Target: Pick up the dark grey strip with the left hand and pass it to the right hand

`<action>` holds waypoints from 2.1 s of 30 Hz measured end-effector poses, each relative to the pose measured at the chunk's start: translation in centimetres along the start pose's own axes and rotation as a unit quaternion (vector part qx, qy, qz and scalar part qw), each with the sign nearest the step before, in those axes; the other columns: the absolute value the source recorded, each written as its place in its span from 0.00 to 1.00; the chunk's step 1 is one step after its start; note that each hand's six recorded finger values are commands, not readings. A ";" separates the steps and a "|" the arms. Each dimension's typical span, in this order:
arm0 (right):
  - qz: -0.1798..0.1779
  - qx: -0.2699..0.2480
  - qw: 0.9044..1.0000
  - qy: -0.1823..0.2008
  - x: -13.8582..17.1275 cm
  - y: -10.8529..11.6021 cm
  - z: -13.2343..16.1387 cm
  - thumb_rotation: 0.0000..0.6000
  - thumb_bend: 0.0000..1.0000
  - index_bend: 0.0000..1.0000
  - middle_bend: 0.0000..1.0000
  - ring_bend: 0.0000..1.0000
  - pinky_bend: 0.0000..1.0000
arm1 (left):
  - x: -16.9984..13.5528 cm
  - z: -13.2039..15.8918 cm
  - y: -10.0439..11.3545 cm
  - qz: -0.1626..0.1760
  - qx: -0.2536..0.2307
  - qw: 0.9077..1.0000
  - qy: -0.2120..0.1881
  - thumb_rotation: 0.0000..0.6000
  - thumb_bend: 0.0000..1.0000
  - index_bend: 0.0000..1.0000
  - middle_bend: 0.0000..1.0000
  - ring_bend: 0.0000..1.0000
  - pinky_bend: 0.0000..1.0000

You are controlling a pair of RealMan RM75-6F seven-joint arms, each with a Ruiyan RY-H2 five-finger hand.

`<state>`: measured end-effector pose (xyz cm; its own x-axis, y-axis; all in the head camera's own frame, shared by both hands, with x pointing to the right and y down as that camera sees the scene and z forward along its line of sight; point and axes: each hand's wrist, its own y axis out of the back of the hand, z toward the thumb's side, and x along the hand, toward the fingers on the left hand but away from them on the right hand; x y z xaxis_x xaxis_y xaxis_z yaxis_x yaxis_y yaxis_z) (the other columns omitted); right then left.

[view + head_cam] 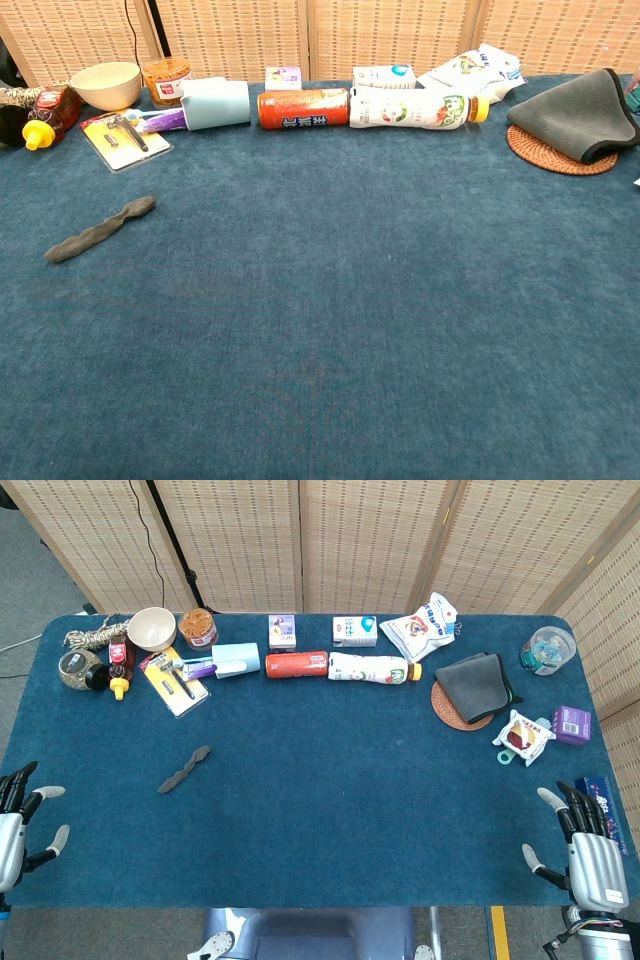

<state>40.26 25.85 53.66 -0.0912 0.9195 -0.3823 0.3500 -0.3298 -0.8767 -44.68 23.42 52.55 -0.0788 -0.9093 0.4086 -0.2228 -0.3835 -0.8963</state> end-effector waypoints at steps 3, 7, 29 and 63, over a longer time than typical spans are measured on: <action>0.001 0.000 1.000 0.001 -0.1 -0.1 0.1 1.00 0.31 0.17 0.08 0.00 0.00 | 0.0 0.0 -0.1 -0.001 0.000 1.000 0.000 1.00 0.31 0.33 0.06 0.06 0.05; 0.003 0.001 1.000 0.000 -0.1 -0.1 0.1 1.00 0.31 0.17 0.08 0.00 0.00 | 0.1 0.1 -0.2 -0.003 0.000 1.000 -0.001 1.00 0.31 0.33 0.06 0.07 0.05; -0.009 -0.007 1.000 -0.005 0.7 0.4 -0.5 1.00 0.31 0.17 0.08 0.00 0.00 | 0.9 0.2 0.7 0.003 0.003 1.000 -0.001 1.00 0.31 0.39 0.06 0.09 0.05; 0.002 -0.004 0.999 -0.032 0.5 0.1 -2.0 1.00 0.31 0.18 0.08 0.00 0.00 | 10.0 3.7 -7.0 -0.096 0.094 0.991 -0.006 1.00 0.32 0.48 0.09 0.11 0.05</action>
<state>42.10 26.69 53.94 -0.1488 0.9028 -0.4034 0.3580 -0.3311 -0.8731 -40.28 16.36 62.26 -0.0411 -0.8182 0.5734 -0.0466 -0.5717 -0.8191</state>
